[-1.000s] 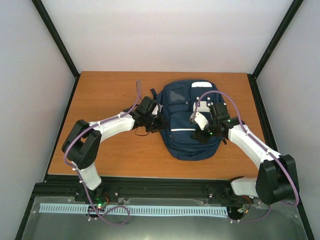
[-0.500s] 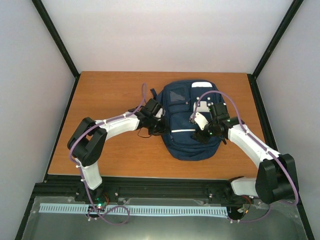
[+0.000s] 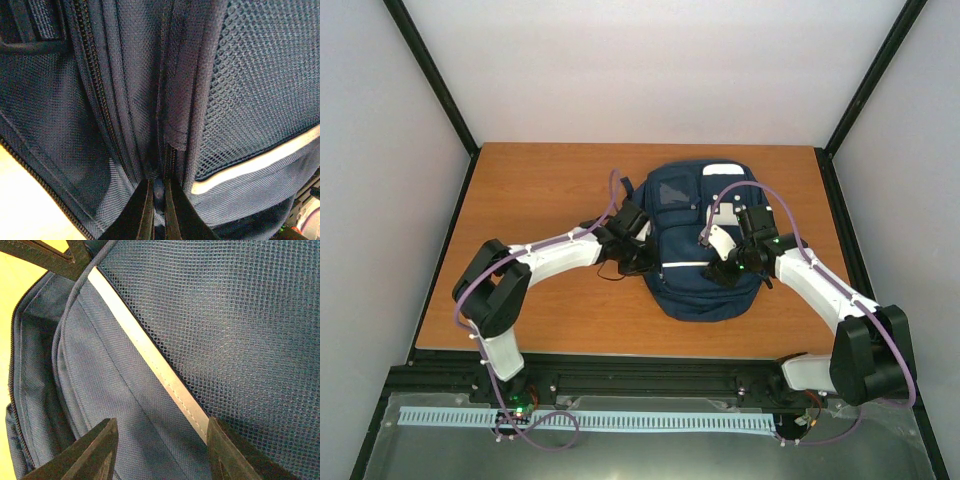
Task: Pack the student bag
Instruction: Adjust the student bag at the center of the board.
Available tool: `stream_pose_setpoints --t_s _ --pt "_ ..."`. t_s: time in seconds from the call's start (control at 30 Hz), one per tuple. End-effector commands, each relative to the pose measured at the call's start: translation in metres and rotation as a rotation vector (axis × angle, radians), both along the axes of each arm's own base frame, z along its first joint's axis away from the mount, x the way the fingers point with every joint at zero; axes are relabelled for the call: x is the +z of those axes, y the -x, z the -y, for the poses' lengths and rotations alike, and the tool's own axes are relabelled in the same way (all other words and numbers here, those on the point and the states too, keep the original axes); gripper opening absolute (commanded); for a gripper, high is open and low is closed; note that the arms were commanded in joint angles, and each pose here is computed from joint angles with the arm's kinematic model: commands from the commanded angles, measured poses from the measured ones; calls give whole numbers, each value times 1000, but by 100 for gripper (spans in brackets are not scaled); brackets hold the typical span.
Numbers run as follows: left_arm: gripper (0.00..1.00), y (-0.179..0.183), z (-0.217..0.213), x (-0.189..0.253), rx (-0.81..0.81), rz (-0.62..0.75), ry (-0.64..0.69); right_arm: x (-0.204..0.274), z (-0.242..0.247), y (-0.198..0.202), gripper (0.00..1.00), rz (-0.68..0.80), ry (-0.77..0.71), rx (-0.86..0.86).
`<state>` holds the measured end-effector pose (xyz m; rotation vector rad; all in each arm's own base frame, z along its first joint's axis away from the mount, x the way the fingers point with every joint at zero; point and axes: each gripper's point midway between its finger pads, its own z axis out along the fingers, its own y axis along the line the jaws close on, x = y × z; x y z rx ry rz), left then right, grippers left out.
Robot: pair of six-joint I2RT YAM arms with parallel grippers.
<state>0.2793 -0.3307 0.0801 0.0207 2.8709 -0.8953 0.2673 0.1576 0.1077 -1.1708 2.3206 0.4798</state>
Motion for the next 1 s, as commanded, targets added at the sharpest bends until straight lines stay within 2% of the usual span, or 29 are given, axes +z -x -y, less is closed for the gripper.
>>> stream_pose_setpoints --t_s 0.0,0.1,0.27,0.37,0.63,0.73,0.83,0.97 --pt "1 17 -8 0 -20 -30 -46 -3 -2 0 50 -1 1 10" --pt "1 23 -6 -1 6 -66 -14 -3 -2 0 50 -3 -1 6" --pt "1 38 15 7 116 -166 202 -9 -2 -1 49 -25 6 -3" --pt "1 50 32 19 124 -190 277 -11 -1 -3 49 -32 14 -14" --pt "2 77 62 42 69 -200 309 -9 1 -6 47 -24 20 -35" --pt "11 86 64 39 42 -224 305 -6 2 -7 47 -9 21 -40" --pt "28 92 60 39 -14 -217 275 6 4 -9 47 29 26 -52" --pt "41 99 38 46 -94 -144 147 30 10 -6 47 115 24 -54"
